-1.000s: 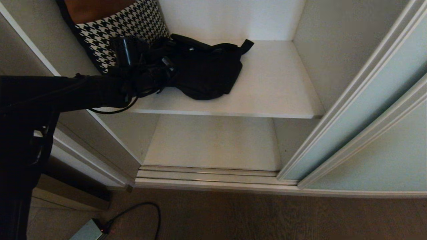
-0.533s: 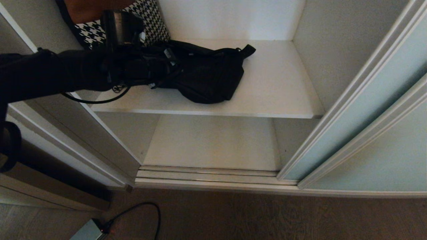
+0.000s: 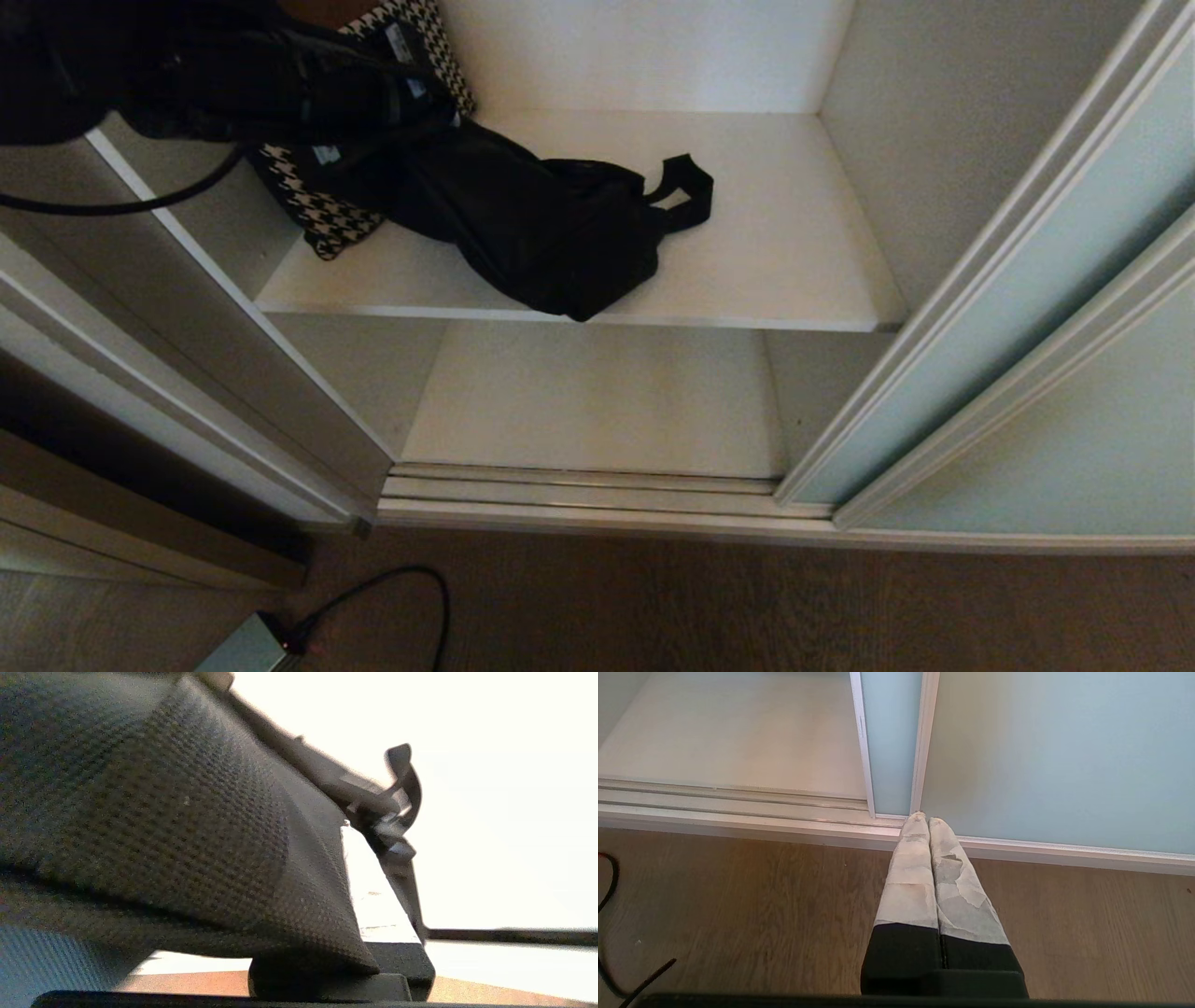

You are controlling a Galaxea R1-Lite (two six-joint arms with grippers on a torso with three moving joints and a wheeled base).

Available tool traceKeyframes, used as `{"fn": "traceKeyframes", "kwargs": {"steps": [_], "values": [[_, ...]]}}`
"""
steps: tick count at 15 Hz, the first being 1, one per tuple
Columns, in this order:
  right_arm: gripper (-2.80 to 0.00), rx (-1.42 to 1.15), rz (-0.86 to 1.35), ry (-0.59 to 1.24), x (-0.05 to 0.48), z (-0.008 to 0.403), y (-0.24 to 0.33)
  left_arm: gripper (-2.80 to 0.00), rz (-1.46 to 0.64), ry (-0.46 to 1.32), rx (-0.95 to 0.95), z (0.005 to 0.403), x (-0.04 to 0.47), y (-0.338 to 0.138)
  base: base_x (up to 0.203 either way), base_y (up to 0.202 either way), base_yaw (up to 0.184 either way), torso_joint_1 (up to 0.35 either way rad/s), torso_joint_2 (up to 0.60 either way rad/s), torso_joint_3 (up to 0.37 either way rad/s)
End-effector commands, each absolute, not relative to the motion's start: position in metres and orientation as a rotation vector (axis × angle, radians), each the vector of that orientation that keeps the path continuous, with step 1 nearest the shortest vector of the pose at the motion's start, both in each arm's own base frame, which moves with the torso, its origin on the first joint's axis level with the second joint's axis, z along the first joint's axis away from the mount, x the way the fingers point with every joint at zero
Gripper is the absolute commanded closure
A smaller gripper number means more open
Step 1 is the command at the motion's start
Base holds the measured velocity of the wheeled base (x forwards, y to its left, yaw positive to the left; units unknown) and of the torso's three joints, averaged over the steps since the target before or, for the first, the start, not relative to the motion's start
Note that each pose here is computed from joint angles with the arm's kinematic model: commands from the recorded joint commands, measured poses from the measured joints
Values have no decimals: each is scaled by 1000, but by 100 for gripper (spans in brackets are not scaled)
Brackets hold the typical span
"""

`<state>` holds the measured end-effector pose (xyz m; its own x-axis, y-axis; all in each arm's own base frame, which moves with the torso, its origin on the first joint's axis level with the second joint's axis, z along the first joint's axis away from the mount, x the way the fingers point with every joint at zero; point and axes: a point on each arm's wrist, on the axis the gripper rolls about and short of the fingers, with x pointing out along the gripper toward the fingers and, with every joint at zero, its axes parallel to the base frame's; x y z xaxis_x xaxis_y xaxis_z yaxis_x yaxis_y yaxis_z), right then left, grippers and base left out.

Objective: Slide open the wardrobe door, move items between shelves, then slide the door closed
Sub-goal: Place the bag on the lower shelf

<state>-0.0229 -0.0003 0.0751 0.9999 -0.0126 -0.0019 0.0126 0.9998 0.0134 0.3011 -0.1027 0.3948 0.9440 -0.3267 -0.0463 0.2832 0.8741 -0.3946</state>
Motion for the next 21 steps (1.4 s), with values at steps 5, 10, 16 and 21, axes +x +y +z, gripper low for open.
{"fn": "traceKeyframes", "kwargs": {"steps": [5, 10, 16, 21], "values": [[0, 14, -12, 1, -23, 75, 0, 0, -371, 57, -313, 443, 184, -72, 0, 0, 0, 0, 0, 0], [0, 14, -12, 2, -23, 75, 0, 0, -376, 40, -179, 451, 96, -38, 0, 0, 0, 0, 0, 0], [0, 14, -12, 2, -23, 75, 0, 0, -249, 37, 39, 410, 22, -6, 0, 0, 0, 0, 0, 0], [0, 14, -12, 3, -23, 75, 0, 0, -192, -12, 57, 387, -37, -2, 0, 0, 0, 0, 0, 0]]}}
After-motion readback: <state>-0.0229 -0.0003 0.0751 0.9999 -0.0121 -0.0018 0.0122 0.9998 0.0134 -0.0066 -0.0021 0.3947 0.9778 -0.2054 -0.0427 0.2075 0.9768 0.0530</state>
